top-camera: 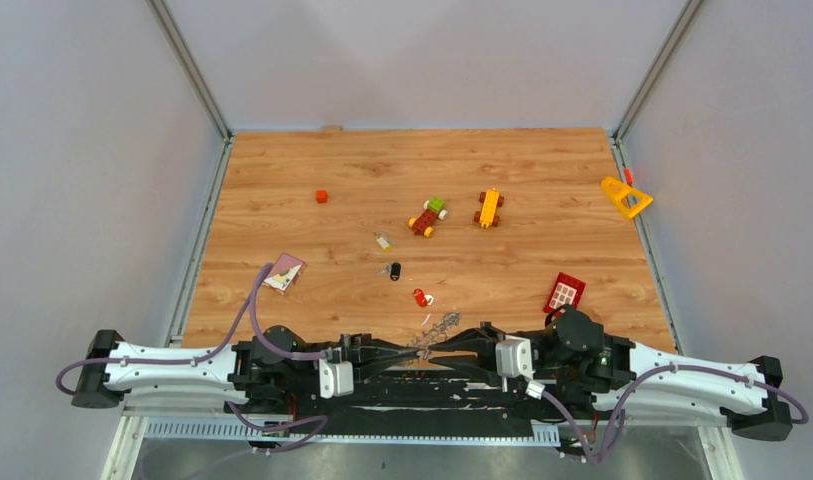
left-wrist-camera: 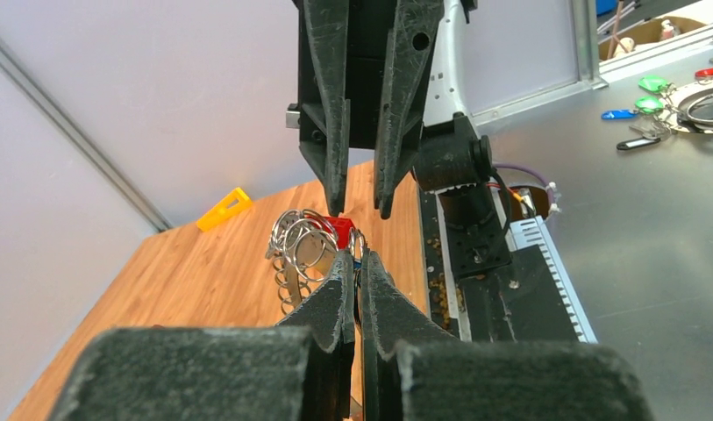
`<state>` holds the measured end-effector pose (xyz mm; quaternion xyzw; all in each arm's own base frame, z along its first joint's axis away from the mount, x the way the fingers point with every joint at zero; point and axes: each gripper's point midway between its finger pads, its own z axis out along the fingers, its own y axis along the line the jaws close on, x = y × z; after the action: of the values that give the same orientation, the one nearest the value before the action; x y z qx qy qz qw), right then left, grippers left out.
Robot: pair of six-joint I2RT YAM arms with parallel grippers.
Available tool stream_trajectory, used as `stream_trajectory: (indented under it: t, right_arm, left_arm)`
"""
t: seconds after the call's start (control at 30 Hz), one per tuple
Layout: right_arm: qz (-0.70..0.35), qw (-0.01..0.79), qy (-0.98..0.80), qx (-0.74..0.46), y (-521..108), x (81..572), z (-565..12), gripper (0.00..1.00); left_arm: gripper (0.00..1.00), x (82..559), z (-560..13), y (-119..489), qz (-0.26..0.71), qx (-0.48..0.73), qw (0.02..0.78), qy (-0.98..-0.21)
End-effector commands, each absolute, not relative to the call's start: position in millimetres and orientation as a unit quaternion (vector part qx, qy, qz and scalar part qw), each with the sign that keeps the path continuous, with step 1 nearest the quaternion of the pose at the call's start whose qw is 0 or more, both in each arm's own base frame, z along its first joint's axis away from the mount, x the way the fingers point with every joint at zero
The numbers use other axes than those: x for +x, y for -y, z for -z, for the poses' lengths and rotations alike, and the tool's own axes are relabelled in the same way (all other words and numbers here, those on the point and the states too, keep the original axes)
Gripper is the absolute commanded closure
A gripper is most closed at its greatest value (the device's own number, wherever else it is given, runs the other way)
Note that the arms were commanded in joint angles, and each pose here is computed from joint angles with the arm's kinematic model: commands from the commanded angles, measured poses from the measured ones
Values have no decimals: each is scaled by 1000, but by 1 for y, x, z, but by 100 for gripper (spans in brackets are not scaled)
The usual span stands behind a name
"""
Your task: Remove the keys from the keyring
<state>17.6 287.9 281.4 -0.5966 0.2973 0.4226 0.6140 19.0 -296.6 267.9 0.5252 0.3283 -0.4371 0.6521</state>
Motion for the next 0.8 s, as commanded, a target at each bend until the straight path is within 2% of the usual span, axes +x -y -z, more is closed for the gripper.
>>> stream_trajectory:
  t: [0.0, 0.77]
  right_arm:
    - [-434, 606, -296, -597, -288, 13, -280, 79]
    - [-408, 606, -338, -593, -301, 31, -266, 80]
  left_arm:
    - [100, 22, -303, 289, 446, 485, 686, -308]
    - [100, 16, -304, 291, 453, 495, 680, -296]
